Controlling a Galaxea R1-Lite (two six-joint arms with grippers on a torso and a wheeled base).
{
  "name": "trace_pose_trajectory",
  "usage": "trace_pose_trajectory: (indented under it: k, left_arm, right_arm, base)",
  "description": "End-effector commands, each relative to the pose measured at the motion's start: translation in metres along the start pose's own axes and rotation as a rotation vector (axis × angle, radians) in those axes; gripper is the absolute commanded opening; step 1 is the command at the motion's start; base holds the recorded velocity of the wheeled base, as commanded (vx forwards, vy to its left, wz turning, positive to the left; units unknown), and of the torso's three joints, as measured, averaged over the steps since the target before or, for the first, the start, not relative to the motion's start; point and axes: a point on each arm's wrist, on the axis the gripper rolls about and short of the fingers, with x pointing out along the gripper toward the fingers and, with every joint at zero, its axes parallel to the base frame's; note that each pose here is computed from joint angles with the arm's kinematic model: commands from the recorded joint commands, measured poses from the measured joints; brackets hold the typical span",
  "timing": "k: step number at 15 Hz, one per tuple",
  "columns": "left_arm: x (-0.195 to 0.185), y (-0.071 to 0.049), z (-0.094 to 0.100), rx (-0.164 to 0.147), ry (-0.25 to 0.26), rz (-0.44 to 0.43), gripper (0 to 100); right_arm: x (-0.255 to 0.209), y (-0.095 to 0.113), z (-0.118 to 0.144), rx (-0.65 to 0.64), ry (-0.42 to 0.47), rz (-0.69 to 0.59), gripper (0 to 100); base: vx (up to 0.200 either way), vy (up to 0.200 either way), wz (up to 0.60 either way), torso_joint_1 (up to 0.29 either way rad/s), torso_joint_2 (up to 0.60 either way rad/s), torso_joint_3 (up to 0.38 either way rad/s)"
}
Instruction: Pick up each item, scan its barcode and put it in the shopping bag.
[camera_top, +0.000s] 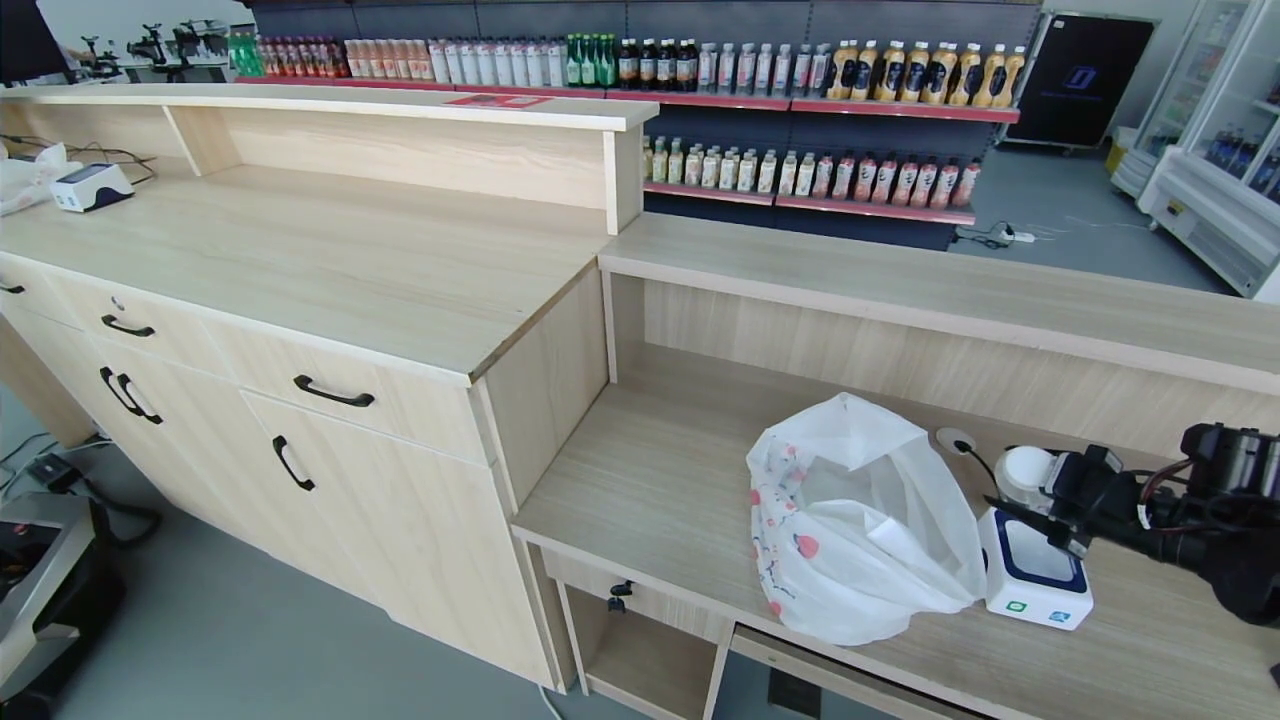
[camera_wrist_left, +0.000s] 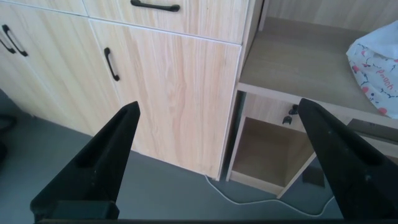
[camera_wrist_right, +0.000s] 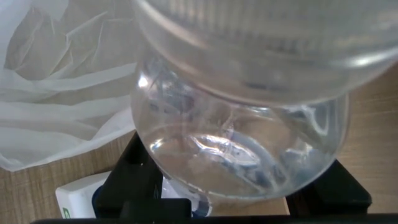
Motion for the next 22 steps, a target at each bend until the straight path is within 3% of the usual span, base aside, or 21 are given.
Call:
trace_pose_trajectory:
  k: [1,12,14,16,17,18,20,22]
  left_arm:
    - [0.000,0.000,0.000,0.000,0.001,-0.001,100]
    - [0.000,0.000,0.000,0.000,0.001,-0.001,100]
    - [0.000,0.000,0.000,0.000,0.001,0.000,100]
    - [0.000,0.000,0.000,0.000,0.000,-0.001,100]
    - [0.000,0.000,0.000,0.000,0.001,0.000,100]
    - [0.000,0.000,0.000,0.000,0.001,-0.001,100]
    - [0.000,0.000,0.000,0.000,0.001,-0.001,100]
    - [0.000,0.000,0.000,0.000,0.001,-0.001,100]
  right_arm:
    - [0.002,0.001,-0.001,0.002,-0.001,0.002,0]
    - [0.019,-0.001,-0.002,0.003,-0.060,0.021,0]
    - [0.010,-0.019,0.014,0.021,-0.078,-0.026,0]
    - [-0.033,-0.056,0.067,0.217,-0.104,-0.095,0]
    - [-0.060,-0.065,0.089,0.338,-0.068,-0.135,0]
    - [-0.089,-0.071,0.104,0.457,0.028,-0.214,0]
    - [-0.121,-0.069,0.124,0.599,0.170,-0.334,0]
    - [-0.135,-0.057,0.132,0.692,0.231,-0.418,0]
  base:
    - [0.000,0.000,0.00,0.000,0.00,0.000]
    - [0.000,0.000,0.00,0.000,0.00,0.000]
    - [0.000,0.000,0.00,0.000,0.00,0.000]
    - [0.000,0.000,0.00,0.000,0.00,0.000]
    - [0.000,0.000,0.00,0.000,0.00,0.000]
    - [0.000,0.000,0.00,0.000,0.00,0.000]
    - [0.000,0.000,0.00,0.000,0.00,0.000]
    - [0.000,0.000,0.00,0.000,0.00,0.000]
